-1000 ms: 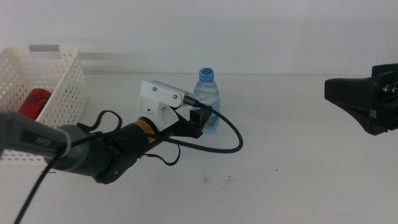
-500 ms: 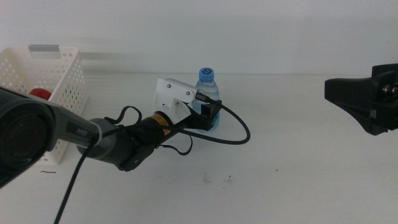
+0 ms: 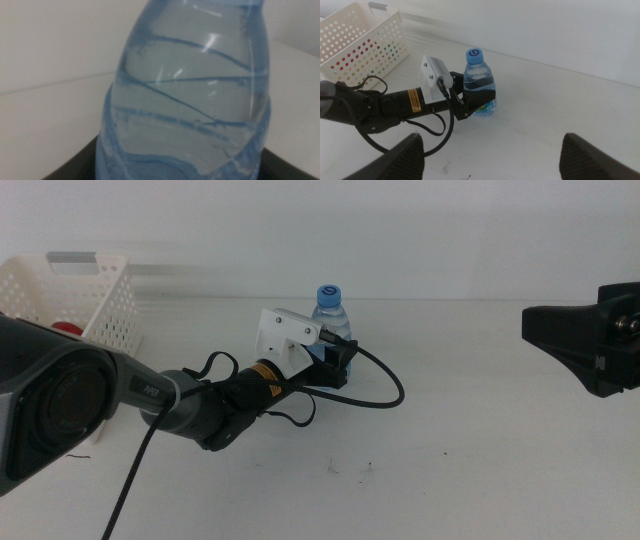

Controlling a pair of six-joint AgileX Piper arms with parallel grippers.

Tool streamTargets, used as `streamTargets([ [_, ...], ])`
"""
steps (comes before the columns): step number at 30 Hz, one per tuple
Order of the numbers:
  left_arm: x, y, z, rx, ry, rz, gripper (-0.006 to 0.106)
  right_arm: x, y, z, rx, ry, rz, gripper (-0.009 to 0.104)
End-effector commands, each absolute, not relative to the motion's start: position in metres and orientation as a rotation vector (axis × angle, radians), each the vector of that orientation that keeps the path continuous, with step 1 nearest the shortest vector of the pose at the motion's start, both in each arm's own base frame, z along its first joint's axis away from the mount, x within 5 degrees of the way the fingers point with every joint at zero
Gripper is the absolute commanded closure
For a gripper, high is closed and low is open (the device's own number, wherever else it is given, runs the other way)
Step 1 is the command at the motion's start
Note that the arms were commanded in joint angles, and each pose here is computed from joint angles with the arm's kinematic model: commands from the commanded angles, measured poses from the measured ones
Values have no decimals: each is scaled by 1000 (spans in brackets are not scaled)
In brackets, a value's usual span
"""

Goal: Use arms to grab the bottles and put them into the dustbin to the left of the table.

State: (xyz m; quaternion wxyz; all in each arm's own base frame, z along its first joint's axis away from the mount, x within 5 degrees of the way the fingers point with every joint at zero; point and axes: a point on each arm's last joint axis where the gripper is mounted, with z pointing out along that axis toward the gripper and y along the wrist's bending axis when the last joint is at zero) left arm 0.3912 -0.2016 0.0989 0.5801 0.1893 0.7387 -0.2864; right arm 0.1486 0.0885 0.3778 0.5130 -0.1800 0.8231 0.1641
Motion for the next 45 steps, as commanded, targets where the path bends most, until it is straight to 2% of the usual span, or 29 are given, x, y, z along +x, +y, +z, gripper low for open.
streamTargets([
  [1,394,-199,106,419,1696,-707,52,148,88,383,-438,1953,393,4],
  [4,390,-194,120,471,1688,-768,66,148,88,383,-438,1953,393,4],
  [7,380,-181,145,515,1674,-786,72,148,88,383,-438,1953,393,4],
  [10,367,-161,182,551,1679,-704,72,148,88,383,-438,1953,393,4],
  [14,350,-141,230,466,1789,-589,72,148,88,383,-438,1953,393,4],
  [17,335,-131,268,463,1771,-495,72,148,88,383,-438,1953,393,4],
  [22,310,-119,319,421,1660,-454,72,148,88,383,-438,1953,393,4],
  [26,301,-107,344,304,1675,-398,72,148,88,383,-438,1953,393,4],
  [28,300,-99,350,198,1735,-367,72,148,88,383,-438,1953,393,4],
  [32,297,-86,357,214,1943,-161,72,148,88,383,-438,1953,393,4],
  [34,296,-84,366,274,2018,-109,72,148,88,383,-438,1953,393,4],
  [39,311,-66,398,281,2106,-51,72,148,88,383,-438,1953,393,4],
  [45,346,-7,402,194,2294,-71,72,148,88,383,-438,1953,393,4],
])
